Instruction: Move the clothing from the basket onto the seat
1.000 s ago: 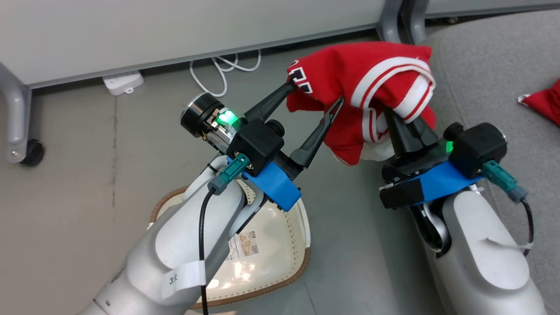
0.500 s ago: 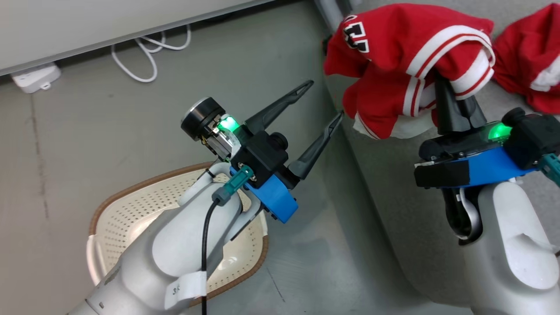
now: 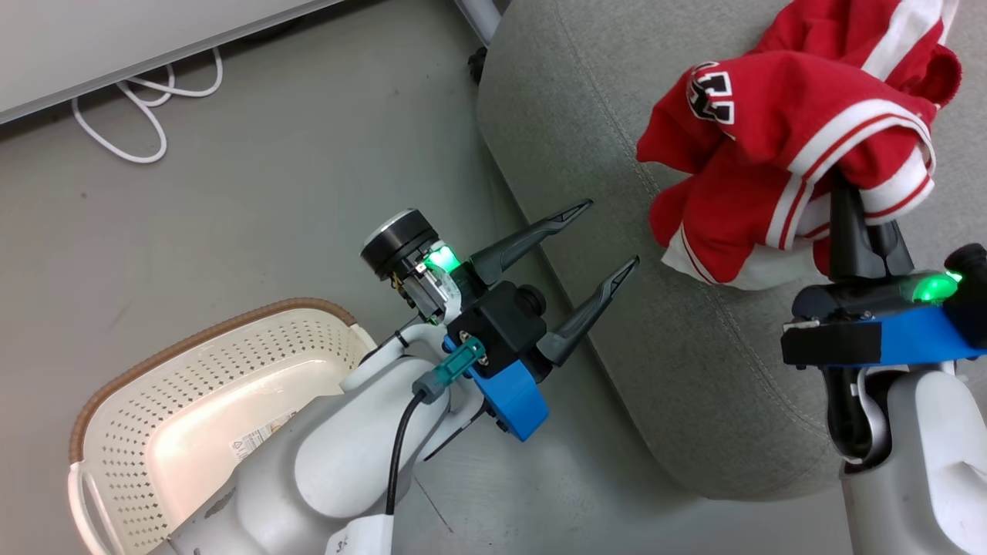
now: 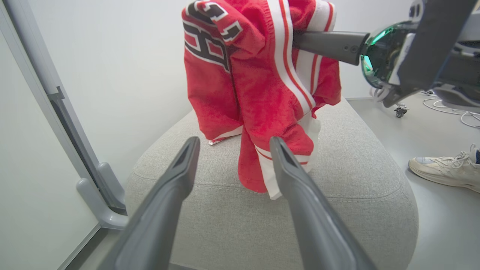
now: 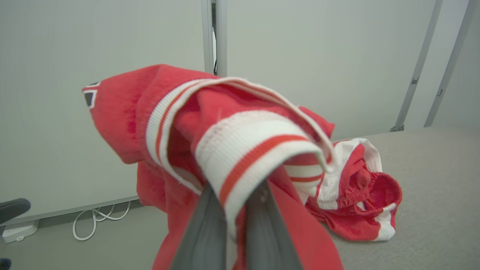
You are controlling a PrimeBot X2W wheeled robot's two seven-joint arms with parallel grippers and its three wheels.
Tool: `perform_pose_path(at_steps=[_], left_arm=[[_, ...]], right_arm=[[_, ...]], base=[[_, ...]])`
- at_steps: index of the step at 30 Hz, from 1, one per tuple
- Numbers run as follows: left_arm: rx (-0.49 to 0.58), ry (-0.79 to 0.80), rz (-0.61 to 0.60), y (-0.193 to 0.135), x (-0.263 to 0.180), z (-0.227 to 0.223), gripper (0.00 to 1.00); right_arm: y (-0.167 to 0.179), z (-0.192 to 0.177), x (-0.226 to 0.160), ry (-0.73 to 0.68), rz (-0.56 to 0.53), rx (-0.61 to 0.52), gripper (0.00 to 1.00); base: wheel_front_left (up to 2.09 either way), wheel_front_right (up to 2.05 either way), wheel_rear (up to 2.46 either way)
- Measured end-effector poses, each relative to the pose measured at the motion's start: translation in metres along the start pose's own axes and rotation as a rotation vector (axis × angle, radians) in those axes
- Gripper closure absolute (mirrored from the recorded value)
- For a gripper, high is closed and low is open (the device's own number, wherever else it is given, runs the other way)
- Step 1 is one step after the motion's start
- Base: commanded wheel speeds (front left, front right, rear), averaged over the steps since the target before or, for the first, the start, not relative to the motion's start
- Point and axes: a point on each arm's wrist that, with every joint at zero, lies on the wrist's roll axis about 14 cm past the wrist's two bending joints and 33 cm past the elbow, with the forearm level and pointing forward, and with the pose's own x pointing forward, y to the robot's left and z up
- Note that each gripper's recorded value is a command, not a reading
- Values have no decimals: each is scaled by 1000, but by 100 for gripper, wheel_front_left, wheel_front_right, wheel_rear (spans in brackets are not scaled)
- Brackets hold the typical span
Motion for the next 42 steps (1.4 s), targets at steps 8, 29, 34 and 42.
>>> perform_pose_path(at_steps=[8,29,34,42], left_arm=[[-18,6,-41,-13,4,-6,0],[-20,5,-17,4,1,-16,0],[-25,2,-13,18,3,-29,0],[-42,26,-1,47,-1,-70,0]], right_arm=[[-19,-7,-16,32,-55,-14,100],[-23,51,34,-159,-30,-96,100],[-36,104,74,-318,-34,-201,100],[-83,148,120,-442,-140,-358,100]], base=[[0,0,0],[0,0,0],[0,0,0],[0,0,0]])
